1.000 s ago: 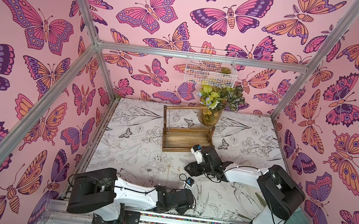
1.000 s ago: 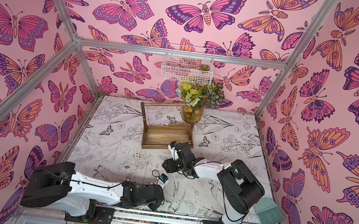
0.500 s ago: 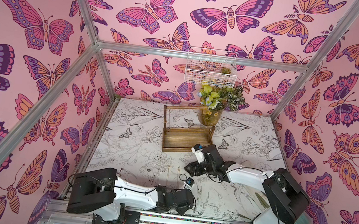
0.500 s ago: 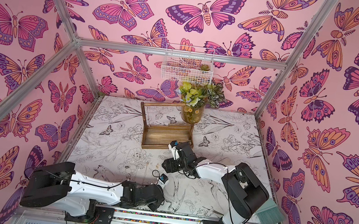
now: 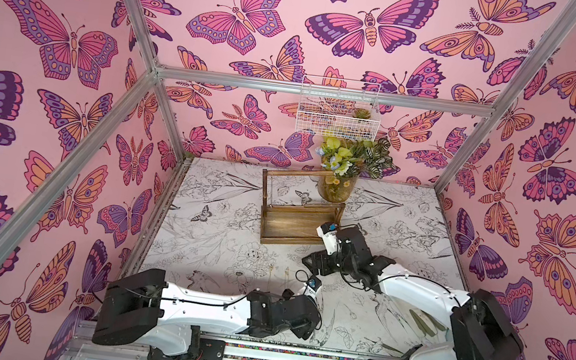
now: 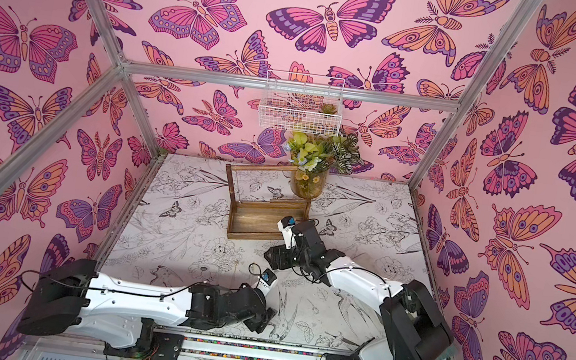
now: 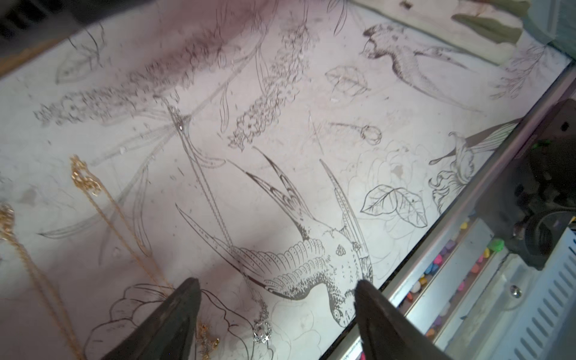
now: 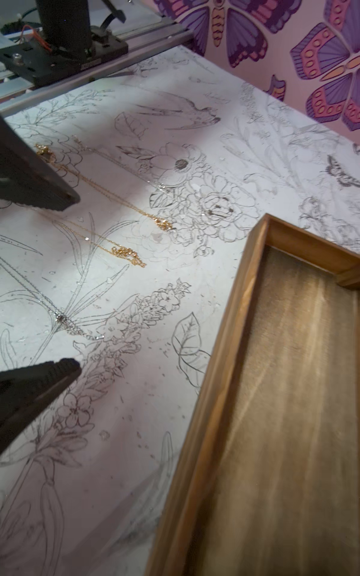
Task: Take the necklace off the jewelry display stand
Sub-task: Place the necklace at the center of the board, then take off the necklace from the stand.
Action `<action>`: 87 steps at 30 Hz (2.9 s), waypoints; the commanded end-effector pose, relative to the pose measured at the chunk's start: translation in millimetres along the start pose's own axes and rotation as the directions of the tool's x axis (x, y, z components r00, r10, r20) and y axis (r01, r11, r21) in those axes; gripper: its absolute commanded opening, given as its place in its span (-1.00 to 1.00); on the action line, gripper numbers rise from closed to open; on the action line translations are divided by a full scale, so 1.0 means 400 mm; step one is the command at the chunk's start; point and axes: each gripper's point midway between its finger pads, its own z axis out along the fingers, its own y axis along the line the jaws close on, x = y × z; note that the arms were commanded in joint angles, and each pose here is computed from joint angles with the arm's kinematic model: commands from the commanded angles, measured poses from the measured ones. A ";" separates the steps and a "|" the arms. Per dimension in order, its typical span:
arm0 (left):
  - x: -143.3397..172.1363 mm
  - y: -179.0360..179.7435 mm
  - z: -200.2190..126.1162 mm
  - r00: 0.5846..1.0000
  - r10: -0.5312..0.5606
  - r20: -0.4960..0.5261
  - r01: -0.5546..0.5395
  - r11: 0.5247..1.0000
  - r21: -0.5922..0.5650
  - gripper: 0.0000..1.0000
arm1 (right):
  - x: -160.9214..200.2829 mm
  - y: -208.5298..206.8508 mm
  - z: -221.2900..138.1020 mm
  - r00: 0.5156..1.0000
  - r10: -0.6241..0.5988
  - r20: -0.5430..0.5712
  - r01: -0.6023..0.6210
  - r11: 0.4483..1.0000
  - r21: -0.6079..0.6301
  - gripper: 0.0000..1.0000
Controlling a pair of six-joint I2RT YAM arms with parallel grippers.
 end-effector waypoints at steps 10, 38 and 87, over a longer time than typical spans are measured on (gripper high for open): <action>-0.122 0.144 -0.178 0.987 -0.049 0.151 0.066 0.992 -0.111 0.97 | -0.273 0.066 -0.091 0.975 -0.045 0.218 0.052 0.998 -0.027 0.73; -0.135 0.495 -0.360 0.913 -0.334 0.232 0.394 0.871 -0.295 1.00 | -0.548 0.179 0.140 0.897 -0.136 0.422 0.199 0.974 -0.109 0.47; -0.101 0.534 -0.351 0.887 -0.407 0.221 0.456 0.846 -0.275 1.00 | -0.637 0.203 0.255 0.854 -0.129 0.504 0.187 0.980 -0.067 -0.88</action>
